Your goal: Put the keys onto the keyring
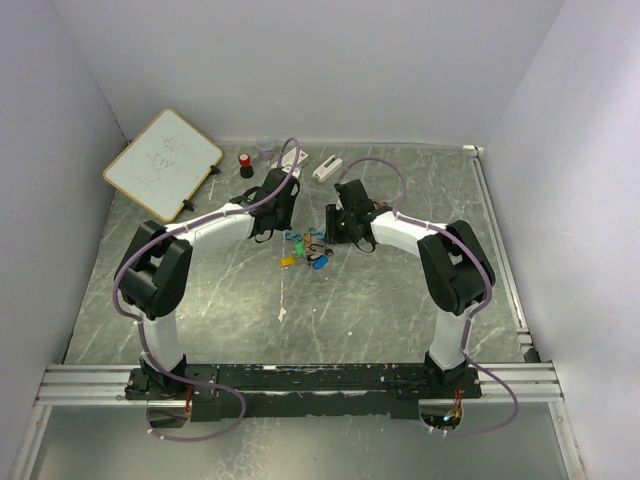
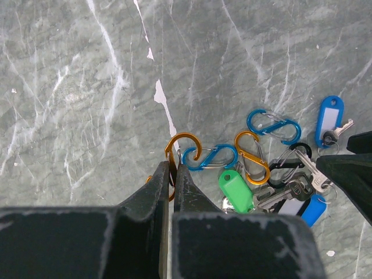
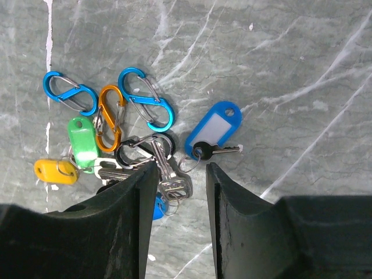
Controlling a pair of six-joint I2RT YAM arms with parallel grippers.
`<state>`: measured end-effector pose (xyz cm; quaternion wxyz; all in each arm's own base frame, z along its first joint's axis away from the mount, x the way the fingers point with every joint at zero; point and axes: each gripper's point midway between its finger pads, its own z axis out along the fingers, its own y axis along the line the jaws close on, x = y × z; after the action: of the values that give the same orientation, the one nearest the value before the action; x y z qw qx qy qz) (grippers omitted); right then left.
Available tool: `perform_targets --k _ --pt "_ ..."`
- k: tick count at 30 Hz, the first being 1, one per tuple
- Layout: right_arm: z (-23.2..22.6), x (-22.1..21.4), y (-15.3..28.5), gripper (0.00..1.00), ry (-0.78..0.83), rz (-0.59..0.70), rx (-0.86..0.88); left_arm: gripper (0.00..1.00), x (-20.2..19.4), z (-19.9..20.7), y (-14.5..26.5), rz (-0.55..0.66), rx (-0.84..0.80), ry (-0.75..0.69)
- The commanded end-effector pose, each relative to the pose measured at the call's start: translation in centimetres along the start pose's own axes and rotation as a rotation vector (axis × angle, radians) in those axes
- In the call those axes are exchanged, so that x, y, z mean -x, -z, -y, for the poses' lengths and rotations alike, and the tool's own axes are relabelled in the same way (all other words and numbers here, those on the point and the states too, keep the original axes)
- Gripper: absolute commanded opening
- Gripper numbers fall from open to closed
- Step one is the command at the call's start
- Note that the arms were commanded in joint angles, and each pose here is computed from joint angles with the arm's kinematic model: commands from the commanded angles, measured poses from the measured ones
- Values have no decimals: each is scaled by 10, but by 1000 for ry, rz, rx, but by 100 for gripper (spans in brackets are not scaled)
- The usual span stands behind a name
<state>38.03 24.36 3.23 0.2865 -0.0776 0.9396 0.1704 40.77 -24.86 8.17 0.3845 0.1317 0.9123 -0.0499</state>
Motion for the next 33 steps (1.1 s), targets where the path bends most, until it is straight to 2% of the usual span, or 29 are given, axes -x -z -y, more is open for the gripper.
perform_targets --k 1,9,13,24,33 --pt "1 4 -4 40 -23 11 -10 7 11 -3 11 31 8 1" --pt "-4 32 4 45 27 119 5 7 12 -5 11 33 12 5" --pt "-5 35 -4 45 25 113 -3 7 14 -6 13 39 17 8" --pt "30 31 -12 45 35 81 -219 7 13 -11 15 35 21 15" --pt "31 26 -21 46 88 80 -248 7 13 -14 15 35 22 21"
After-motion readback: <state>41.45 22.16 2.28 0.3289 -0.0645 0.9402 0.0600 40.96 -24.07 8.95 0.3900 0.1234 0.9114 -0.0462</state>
